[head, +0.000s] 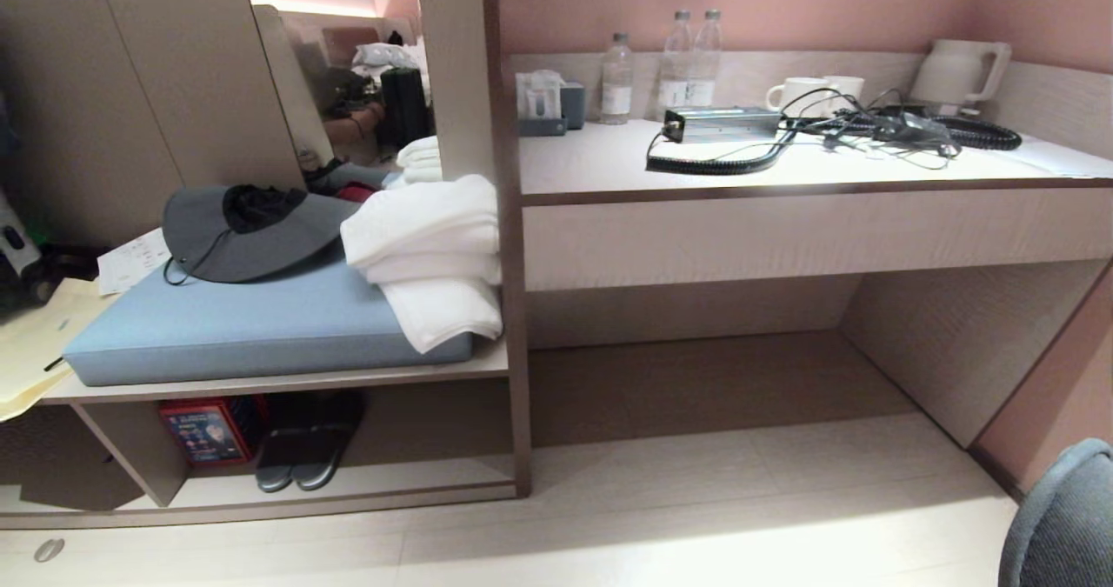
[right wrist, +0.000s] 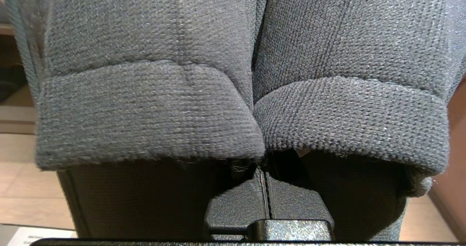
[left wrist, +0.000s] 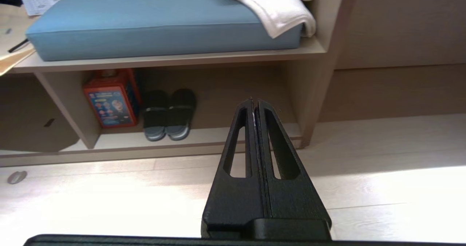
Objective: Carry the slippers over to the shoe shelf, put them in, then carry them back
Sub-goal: Place the slippers into the shoe cabinet
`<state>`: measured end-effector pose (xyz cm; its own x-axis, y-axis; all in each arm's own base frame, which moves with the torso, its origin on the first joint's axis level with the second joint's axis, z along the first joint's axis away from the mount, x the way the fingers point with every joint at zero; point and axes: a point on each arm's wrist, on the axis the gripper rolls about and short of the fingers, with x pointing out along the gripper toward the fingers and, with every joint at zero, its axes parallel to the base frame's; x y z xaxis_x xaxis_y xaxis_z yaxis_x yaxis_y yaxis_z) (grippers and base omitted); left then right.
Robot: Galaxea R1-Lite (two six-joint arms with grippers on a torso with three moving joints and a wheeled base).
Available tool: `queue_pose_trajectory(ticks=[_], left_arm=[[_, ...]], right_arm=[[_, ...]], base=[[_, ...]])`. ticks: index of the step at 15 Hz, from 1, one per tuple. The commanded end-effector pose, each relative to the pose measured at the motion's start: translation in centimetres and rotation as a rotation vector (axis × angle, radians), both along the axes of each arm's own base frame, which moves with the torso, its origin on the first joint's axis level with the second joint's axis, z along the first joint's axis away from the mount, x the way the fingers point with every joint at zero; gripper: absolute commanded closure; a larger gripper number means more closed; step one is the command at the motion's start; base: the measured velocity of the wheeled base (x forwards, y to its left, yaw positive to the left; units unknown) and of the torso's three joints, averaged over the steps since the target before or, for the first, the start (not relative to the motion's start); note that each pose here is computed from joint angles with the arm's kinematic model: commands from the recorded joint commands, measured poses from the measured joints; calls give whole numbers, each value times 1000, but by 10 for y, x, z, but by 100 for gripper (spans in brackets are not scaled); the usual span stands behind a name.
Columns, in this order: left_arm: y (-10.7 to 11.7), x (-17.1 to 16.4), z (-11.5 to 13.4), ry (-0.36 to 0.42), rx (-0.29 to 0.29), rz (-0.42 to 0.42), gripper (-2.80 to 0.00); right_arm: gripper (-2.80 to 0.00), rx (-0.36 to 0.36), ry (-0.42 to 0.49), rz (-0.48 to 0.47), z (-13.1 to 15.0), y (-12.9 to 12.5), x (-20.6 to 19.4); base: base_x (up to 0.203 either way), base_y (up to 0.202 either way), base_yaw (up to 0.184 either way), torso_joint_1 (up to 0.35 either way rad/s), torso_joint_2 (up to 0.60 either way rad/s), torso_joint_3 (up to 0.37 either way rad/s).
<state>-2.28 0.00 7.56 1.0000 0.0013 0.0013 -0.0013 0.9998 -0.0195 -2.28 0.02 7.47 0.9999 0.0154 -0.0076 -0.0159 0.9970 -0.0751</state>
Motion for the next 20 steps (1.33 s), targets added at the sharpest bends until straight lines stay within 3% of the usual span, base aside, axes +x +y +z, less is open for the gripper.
queue_pose_trajectory(ticks=[1, 20], left_arm=[[0, 0, 0, 0, 0, 0, 0], [0, 0, 0, 1, 0, 0, 0]], right_arm=[[0, 0, -1, 1, 0, 0, 0], [0, 2, 3, -2, 0, 0, 0]], base=[[0, 196, -5, -2, -2, 7], [0, 195, -2, 3, 3, 2]])
